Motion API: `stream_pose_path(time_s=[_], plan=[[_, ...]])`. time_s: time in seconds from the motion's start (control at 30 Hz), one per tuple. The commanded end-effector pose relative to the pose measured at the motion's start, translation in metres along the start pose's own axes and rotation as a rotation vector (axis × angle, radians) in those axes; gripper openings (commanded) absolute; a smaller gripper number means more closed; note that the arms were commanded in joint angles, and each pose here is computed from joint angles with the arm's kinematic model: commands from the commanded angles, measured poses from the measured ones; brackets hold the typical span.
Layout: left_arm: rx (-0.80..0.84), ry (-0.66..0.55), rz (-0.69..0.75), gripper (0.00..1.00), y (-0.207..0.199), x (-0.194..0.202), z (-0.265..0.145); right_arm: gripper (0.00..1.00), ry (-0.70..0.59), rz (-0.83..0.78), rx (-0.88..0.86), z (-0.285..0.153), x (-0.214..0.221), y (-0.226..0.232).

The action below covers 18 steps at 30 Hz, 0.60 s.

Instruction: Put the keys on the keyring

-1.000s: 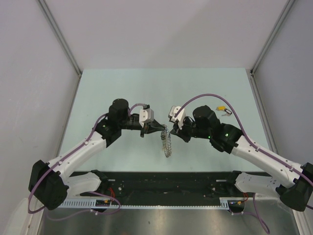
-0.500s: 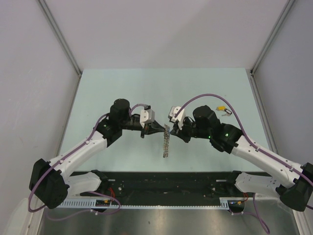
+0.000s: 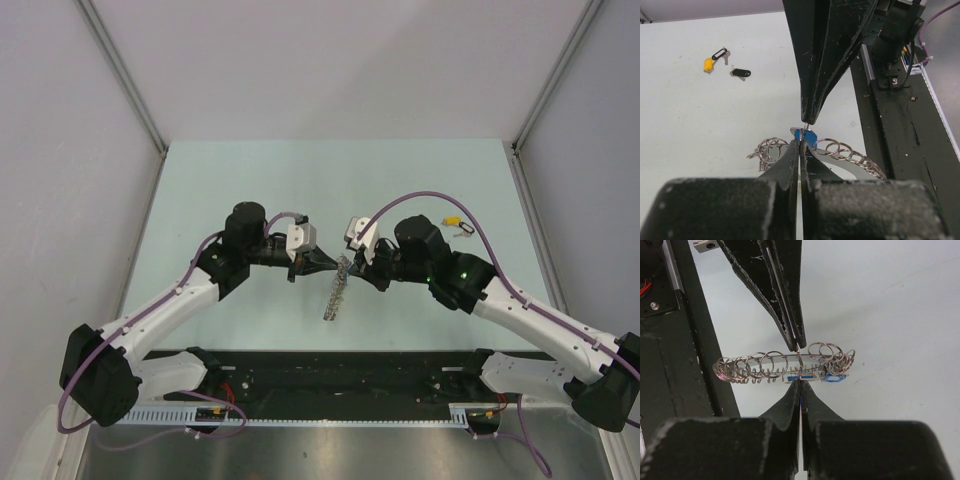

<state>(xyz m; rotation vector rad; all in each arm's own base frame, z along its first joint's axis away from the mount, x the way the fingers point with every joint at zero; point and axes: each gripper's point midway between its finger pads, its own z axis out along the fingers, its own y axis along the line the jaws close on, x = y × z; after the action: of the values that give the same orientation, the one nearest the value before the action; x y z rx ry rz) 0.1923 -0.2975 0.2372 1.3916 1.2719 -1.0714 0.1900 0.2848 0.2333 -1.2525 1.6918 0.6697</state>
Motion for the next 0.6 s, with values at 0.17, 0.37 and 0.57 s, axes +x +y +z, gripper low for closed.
stream_pose_path(time_s=[0.17,0.37,0.57], plan=[[0.054,-0.061,0.076,0.0,-0.0079,-0.0225,0.0012,0.0,-0.05,-0.009,0.006,-0.0051,-0.0178,-0.0025],[0.054,-0.061,0.075,0.0,-0.0077,-0.0223,0.0014,0.0,-0.046,-0.009,0.002,-0.0049,-0.0168,-0.0021],[0.058,-0.063,0.072,0.0,-0.0082,-0.0229,0.0016,0.0,-0.042,-0.009,-0.003,-0.0034,-0.0153,-0.0013]])
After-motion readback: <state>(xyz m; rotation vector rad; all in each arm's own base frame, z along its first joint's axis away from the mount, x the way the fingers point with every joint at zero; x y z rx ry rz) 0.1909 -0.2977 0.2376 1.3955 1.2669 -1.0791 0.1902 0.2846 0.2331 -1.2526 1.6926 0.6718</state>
